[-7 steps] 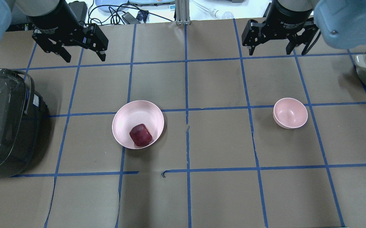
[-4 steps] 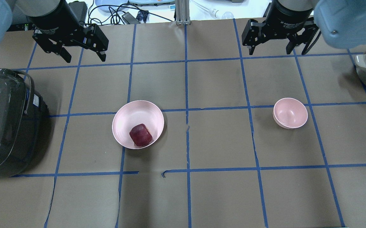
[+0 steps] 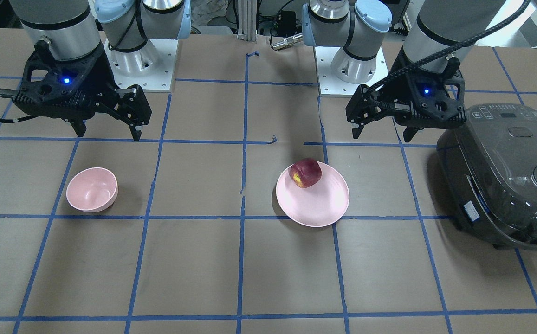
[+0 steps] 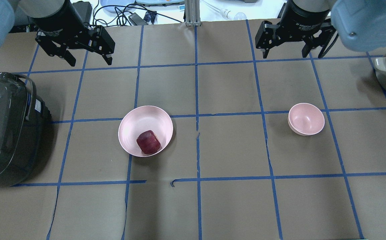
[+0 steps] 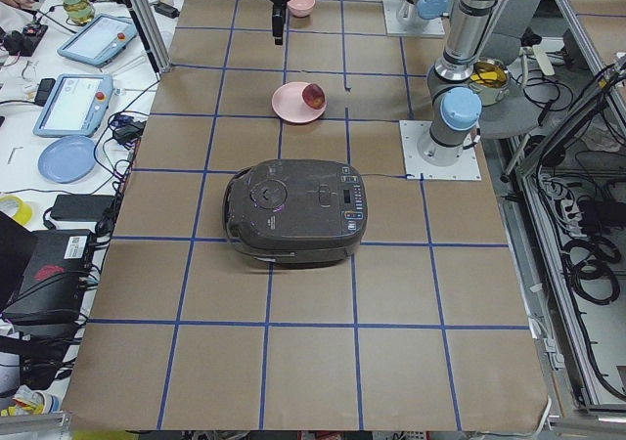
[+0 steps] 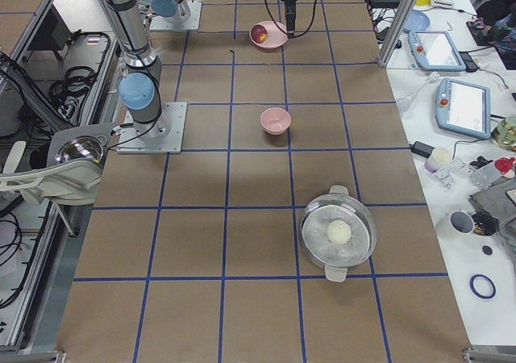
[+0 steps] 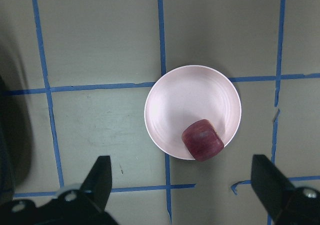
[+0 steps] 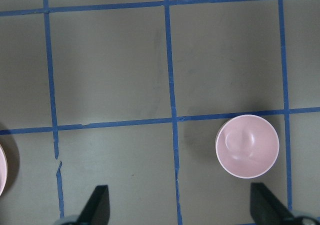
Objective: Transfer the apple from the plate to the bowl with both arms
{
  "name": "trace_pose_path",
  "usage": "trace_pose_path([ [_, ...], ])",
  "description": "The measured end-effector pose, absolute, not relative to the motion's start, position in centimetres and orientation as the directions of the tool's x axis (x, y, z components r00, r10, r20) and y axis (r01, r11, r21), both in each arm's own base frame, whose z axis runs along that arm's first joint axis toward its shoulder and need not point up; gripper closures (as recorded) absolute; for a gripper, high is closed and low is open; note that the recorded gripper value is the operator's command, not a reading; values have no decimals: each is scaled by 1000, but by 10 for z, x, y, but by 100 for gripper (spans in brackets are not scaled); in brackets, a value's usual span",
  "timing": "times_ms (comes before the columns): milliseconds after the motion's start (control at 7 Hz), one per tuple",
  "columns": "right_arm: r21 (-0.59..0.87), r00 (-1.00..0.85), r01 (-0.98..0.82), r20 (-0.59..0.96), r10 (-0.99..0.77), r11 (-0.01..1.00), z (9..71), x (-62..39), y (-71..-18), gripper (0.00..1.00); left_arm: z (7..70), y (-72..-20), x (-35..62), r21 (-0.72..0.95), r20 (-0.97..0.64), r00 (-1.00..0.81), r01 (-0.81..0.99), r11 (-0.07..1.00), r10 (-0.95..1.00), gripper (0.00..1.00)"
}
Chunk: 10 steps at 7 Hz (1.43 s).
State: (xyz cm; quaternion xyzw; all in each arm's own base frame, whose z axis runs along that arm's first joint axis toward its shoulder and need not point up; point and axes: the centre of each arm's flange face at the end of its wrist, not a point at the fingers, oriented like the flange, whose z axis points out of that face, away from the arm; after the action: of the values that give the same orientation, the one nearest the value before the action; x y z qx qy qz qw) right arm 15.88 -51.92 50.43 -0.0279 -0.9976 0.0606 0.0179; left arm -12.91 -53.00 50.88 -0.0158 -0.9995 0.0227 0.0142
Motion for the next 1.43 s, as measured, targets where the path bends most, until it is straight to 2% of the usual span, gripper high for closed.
trace_pose_path([
  [857,-122,-998,53,33,58,991,504,159,-519,0,500,-527,-139,-33,29,-998,48,998,49,0],
  [1143,-123,-998,53,31,57,991,505,159,-519,0,447,-518,-180,11,28,-995,93,996,93,0],
  [1429,-124,-998,53,30,57,991,505,159,-519,0,360,-500,-196,-7,26,-999,43,999,44,0],
])
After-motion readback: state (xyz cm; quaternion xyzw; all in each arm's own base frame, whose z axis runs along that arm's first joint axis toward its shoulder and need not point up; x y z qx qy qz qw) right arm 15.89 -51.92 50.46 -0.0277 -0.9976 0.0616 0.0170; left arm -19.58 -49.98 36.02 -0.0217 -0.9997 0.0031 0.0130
